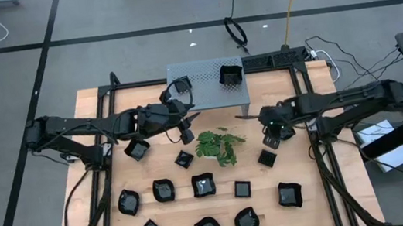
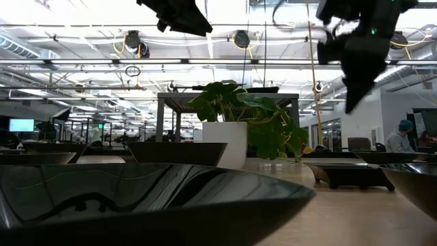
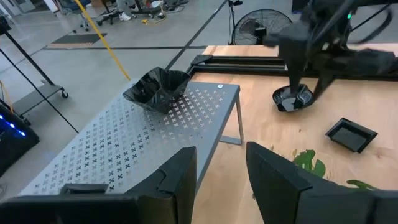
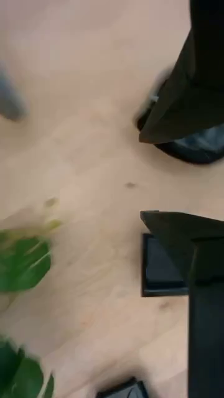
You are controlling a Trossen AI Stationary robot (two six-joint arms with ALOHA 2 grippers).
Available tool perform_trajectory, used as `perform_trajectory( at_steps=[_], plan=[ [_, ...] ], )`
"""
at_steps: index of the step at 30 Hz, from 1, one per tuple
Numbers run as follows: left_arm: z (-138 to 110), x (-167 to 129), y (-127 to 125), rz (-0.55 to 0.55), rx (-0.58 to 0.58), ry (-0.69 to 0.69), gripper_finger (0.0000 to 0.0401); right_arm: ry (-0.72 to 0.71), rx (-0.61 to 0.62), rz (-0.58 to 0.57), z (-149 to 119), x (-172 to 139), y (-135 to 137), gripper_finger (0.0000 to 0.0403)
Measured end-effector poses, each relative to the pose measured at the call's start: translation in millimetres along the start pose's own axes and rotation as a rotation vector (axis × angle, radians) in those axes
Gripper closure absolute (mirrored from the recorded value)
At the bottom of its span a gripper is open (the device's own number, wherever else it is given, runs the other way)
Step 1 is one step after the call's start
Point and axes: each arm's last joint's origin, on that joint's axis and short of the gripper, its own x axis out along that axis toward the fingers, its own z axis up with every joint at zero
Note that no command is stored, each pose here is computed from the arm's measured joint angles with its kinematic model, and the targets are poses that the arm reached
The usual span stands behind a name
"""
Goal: Pick & Place Mini shaped plates
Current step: Put the leaf-shaped black bowl on the shelf
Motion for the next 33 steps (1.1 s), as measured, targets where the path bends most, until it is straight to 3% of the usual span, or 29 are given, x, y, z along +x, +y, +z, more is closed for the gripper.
perform_trajectory(
  at_steps=[4, 12, 21, 27, 33],
  plan=[
    [-1.6, 0.0, 0.0, 0.000, -0.002, 0.016, 0.0256, 0.096, 0.130, -0.039, -7.8, 20.6, -4.9, 0.0213],
    [-2.5, -0.1, -0.1, -0.001, 0.003, 0.025, 0.0256, 0.164, 0.205, -0.101, -20.2, 53.5, -14.5, 0.0215],
    [-3.7, -0.1, -0.2, -0.002, 0.008, 0.036, 0.0256, 0.169, 0.115, -0.110, -32.5, 78.2, -20.2, 0.0231],
    [-3.7, -0.1, 0.0, -0.001, 0.008, 0.036, 0.0256, 0.168, 0.032, -0.097, -33.3, 77.6, -20.4, 0.0277],
    [-4.6, -0.1, -0.1, -0.001, 0.012, 0.045, 0.0256, 0.174, 0.008, -0.092, -34.9, 75.0, -21.0, 0.0363]
  ],
)
